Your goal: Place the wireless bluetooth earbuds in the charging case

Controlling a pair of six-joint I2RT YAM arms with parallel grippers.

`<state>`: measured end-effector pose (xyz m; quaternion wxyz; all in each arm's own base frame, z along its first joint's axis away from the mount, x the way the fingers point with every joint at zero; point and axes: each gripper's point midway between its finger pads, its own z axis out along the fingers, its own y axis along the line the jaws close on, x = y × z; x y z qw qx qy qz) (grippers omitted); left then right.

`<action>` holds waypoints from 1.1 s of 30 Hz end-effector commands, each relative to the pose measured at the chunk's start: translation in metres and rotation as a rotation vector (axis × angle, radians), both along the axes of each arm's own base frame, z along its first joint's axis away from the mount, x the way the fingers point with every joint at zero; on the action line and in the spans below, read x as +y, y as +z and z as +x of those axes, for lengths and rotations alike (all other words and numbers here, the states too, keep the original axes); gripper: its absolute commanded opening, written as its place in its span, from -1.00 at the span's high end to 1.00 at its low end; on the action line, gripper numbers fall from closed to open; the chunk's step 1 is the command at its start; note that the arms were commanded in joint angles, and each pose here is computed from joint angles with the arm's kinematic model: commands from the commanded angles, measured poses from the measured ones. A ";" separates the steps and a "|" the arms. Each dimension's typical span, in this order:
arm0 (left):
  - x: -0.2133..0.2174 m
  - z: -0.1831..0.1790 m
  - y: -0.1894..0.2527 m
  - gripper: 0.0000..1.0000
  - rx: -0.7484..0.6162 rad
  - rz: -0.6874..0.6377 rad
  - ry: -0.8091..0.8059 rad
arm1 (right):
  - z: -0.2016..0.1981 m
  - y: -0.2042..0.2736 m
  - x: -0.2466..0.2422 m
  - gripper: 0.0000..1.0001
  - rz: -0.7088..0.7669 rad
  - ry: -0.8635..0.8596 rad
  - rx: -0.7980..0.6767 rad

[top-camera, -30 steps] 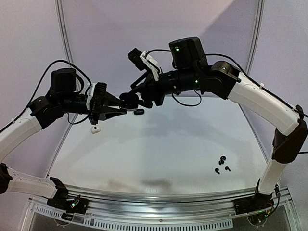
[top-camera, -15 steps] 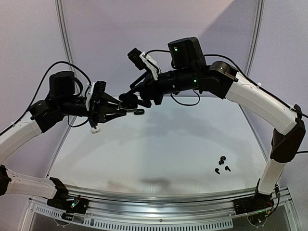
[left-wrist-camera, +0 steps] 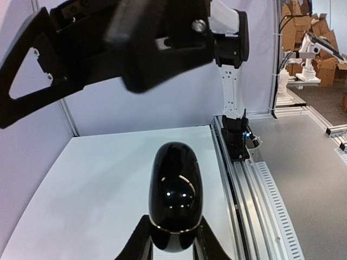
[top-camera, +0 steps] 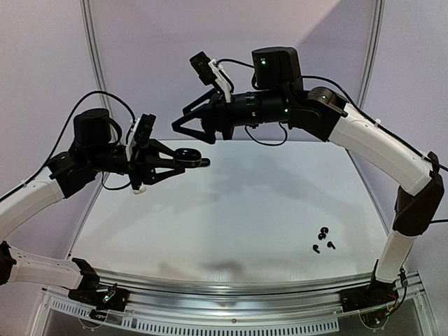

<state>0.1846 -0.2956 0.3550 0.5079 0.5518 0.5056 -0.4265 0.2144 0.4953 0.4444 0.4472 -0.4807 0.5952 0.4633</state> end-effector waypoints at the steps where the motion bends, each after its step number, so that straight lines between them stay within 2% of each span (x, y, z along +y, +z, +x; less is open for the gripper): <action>1: 0.005 0.003 0.005 1.00 0.041 -0.030 0.013 | -0.010 -0.005 -0.006 -0.55 -0.034 0.060 -0.014; 4: 0.006 0.003 0.005 1.00 0.033 -0.032 0.014 | -0.016 -0.028 -0.011 -0.75 -0.125 0.077 -0.038; 12: 0.006 0.003 0.005 1.00 0.013 -0.030 0.008 | -0.004 -0.062 -0.011 -0.79 -0.250 0.013 -0.082; 24: 0.006 0.000 0.004 1.00 -0.002 -0.024 -0.011 | 0.027 -0.067 -0.016 -0.64 -0.299 -0.146 -0.145; 33: 0.008 -0.001 -0.002 1.00 -0.133 0.024 -0.011 | 0.036 -0.048 -0.020 -0.55 -0.252 -0.200 -0.144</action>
